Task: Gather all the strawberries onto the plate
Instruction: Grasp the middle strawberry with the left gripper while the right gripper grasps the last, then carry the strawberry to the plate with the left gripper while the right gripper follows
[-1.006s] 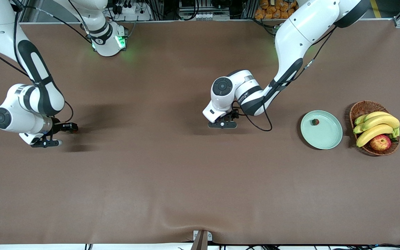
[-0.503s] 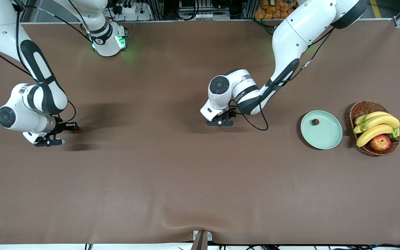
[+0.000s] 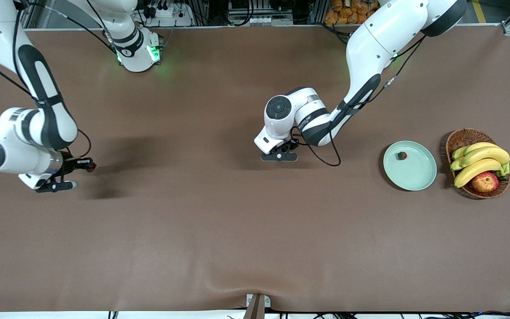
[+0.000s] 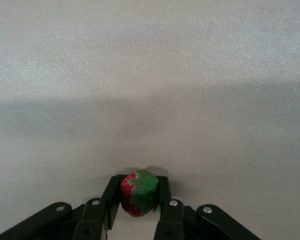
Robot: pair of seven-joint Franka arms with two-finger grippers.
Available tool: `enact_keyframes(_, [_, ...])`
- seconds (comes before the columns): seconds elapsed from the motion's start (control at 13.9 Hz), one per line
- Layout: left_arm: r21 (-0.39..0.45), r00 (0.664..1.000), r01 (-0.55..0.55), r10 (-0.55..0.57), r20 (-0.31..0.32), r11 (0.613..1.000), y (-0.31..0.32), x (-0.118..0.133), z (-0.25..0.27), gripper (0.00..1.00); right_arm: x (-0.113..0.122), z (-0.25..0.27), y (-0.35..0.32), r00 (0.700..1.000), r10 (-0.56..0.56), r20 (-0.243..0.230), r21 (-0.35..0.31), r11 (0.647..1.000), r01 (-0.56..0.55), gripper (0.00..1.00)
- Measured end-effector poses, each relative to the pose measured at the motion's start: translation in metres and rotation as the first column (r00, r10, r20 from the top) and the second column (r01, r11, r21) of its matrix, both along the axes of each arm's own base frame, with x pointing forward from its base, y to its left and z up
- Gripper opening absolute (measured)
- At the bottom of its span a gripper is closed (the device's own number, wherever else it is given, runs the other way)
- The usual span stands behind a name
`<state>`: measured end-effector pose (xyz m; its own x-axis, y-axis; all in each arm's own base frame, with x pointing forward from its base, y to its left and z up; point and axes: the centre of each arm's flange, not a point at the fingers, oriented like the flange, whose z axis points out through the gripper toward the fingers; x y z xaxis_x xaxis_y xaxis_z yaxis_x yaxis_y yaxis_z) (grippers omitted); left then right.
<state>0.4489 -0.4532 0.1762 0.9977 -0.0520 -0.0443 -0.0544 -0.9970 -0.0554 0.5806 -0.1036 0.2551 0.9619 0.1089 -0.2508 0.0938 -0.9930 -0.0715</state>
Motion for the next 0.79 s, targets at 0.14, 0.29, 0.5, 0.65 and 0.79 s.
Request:
enact_keyframes(0.14, [-0.005, 1.0, -0.012, 0.012, 0.007, 1.0, 0.002, 0.006, 0.003, 0.36, 0.012, 0.026, 0.006, 1.0, 0.01, -0.014, 0.0, 1.0, -0.01, 0.31])
enact_keyframes(0.29, [-0.017, 0.998, -0.047, 0.047, 0.03, 0.999, 0.008, 0.022, 0.017, 0.36, 0.021, 0.045, 0.013, 1.0, 0.008, -0.029, -0.003, 1.0, -0.008, 0.31])
enact_keyframes(0.5, [-0.041, 0.987, -0.148, 0.15, 0.06, 0.988, 0.032, 0.054, 0.057, 0.36, 0.034, 0.073, 0.041, 0.998, -0.04, -0.057, -0.029, 0.999, 0.039, 0.31])
enact_keyframes(0.65, [-0.034, 0.964, -0.25, 0.252, 0.083, 0.968, 0.064, 0.079, 0.084, 0.36, 0.039, 0.085, 0.079, 0.993, -0.094, -0.072, -0.047, 0.995, 0.091, 0.31])
enact_keyframes(0.79, [-0.008, 0.931, -0.352, 0.351, 0.101, 0.936, 0.11, 0.107, 0.101, 0.36, 0.04, 0.095, 0.132, 0.984, -0.162, -0.074, -0.057, 0.986, 0.158, 0.31])
